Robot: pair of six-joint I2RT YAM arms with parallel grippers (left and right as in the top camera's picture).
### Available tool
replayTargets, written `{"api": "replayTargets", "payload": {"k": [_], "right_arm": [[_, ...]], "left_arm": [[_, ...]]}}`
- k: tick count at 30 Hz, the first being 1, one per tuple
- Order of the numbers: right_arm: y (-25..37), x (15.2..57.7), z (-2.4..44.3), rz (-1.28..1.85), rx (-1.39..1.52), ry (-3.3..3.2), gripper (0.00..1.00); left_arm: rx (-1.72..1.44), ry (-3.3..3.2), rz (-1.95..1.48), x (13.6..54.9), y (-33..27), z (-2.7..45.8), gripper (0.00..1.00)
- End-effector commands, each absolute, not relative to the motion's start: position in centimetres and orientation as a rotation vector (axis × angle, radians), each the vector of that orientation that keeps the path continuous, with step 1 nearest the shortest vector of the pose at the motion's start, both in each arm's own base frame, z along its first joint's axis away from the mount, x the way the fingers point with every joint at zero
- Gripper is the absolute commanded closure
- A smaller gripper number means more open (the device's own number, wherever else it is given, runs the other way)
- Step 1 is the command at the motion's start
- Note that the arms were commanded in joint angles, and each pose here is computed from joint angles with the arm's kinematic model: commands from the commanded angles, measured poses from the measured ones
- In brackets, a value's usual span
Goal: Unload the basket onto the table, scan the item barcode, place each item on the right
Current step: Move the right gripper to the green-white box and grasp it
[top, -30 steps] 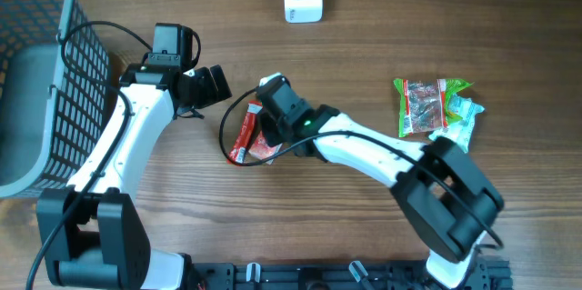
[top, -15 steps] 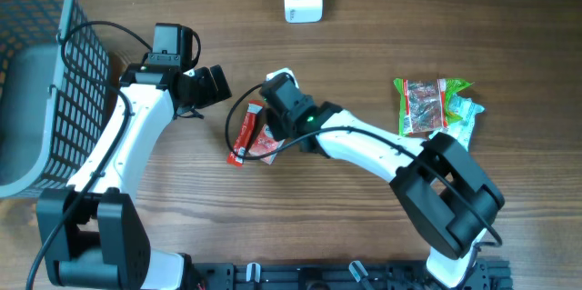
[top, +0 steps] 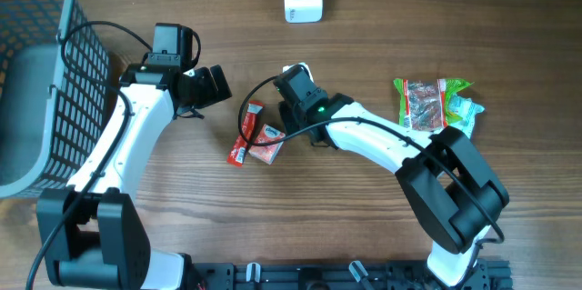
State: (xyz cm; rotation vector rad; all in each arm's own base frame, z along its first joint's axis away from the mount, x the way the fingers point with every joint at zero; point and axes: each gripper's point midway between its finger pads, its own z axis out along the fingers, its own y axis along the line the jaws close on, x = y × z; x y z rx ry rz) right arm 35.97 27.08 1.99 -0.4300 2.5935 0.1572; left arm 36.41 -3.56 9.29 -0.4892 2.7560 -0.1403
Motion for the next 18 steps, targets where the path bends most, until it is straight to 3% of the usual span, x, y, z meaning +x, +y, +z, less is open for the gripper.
{"api": "replayTargets", "payload": {"k": [1, 10, 14, 18], "right_arm": [[27.0, 35.9, 2.0, 0.171, -0.351, 2.609, 0.50], [27.9, 34.8, -2.1, 0.126, -0.448, 2.655, 0.46], [28.3, 35.2, -1.8, 0.149, -0.428, 2.636, 0.55], [28.2, 35.1, -1.8, 0.146, -0.431, 2.639, 0.56]], "left_arm": [[-0.487, 2.760, -0.130, 36.5, -3.4, 9.1, 0.00], [-0.487, 2.760, -0.130, 36.5, -3.4, 9.1, 0.00], [-0.487, 2.760, -0.130, 36.5, -3.4, 9.1, 0.00], [-0.487, 2.760, -0.130, 36.5, -3.4, 9.1, 0.00]]}}
